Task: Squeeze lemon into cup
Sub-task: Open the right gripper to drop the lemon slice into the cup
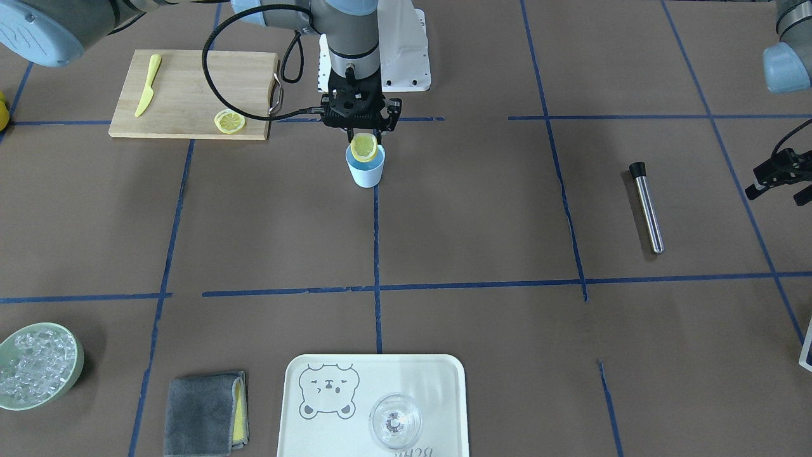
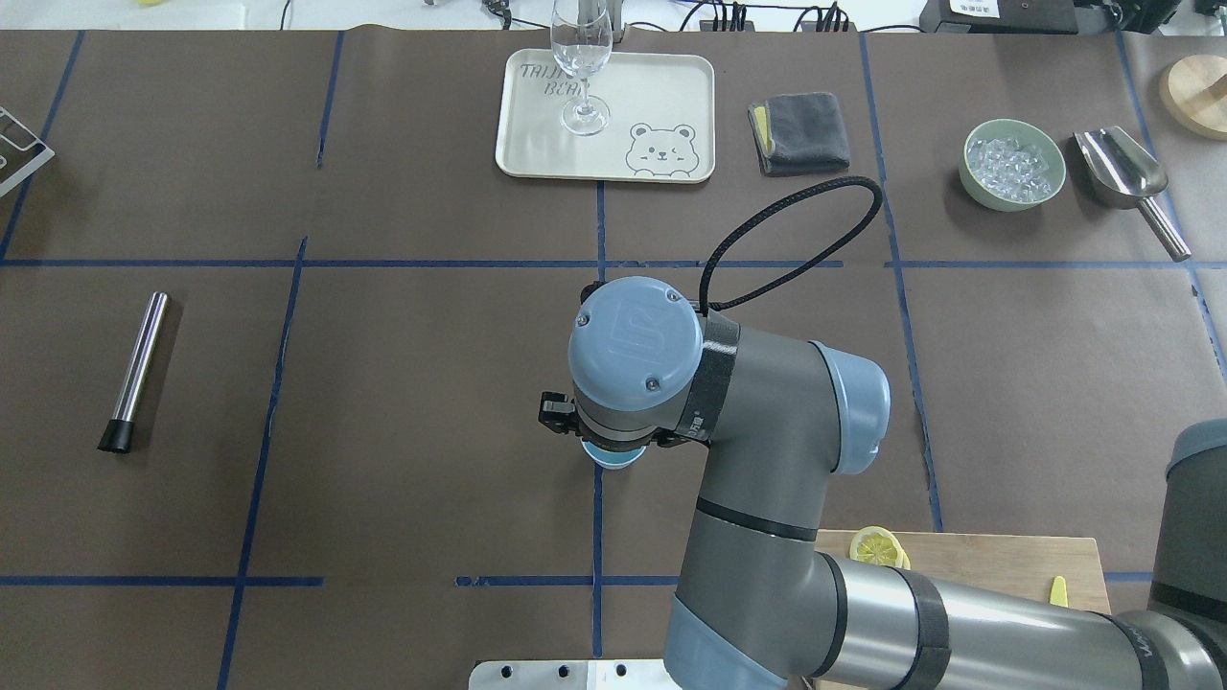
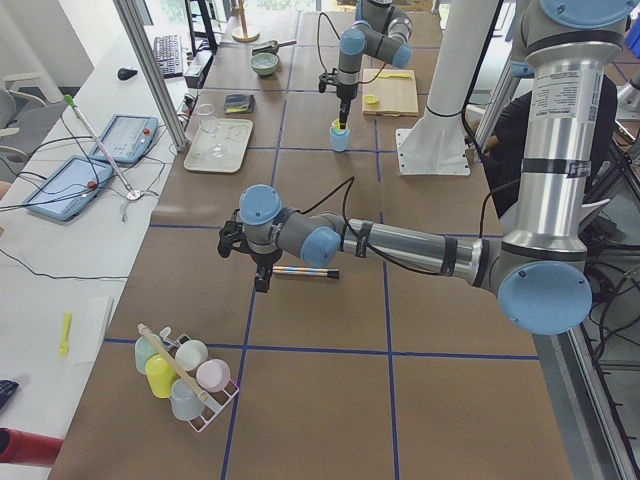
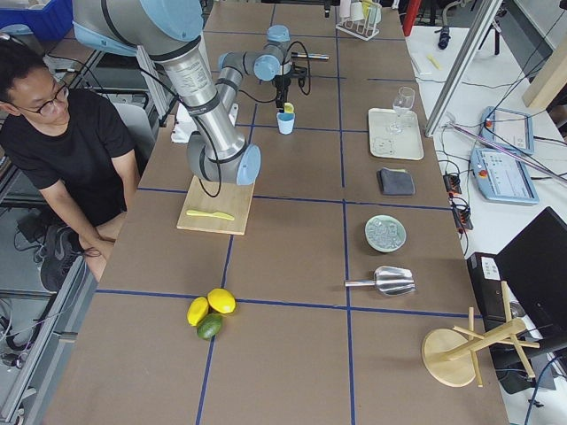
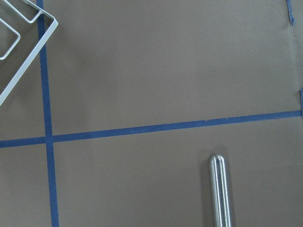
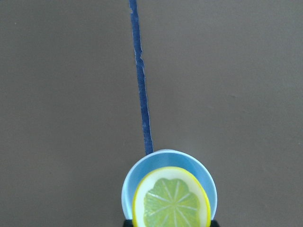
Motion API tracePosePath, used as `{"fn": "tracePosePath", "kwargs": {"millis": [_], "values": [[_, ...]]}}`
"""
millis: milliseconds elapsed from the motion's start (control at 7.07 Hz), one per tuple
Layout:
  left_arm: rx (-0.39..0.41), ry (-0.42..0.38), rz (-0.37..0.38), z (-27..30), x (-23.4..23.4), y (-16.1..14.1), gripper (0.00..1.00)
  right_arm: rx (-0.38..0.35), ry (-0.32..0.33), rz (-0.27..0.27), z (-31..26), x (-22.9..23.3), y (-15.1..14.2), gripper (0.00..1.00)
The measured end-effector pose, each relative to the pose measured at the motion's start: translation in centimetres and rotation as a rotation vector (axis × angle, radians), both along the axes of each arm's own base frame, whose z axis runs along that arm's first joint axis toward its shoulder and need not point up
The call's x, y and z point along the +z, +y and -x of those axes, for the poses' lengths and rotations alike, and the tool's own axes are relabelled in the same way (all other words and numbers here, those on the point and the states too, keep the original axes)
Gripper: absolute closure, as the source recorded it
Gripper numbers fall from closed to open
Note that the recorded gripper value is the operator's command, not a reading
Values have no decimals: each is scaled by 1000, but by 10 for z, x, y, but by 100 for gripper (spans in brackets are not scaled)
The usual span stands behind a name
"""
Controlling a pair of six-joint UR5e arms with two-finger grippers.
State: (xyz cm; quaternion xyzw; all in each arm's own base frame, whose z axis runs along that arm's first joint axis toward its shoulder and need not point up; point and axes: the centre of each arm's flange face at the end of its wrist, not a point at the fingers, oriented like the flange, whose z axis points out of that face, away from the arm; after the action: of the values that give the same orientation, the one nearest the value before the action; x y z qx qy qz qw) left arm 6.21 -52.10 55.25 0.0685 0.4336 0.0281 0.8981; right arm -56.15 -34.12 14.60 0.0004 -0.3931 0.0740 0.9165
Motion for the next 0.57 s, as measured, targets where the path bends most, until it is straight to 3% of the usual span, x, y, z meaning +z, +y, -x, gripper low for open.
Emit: {"fn": "tracePosePath", "kwargs": {"millis": [141, 566], "values": [[0, 0, 0, 0, 0, 0, 0, 0, -1, 0, 0, -1, 0, 0], [0, 0, 0, 0, 1, 0, 0, 5, -12, -4, -2, -7, -1, 0]]}}
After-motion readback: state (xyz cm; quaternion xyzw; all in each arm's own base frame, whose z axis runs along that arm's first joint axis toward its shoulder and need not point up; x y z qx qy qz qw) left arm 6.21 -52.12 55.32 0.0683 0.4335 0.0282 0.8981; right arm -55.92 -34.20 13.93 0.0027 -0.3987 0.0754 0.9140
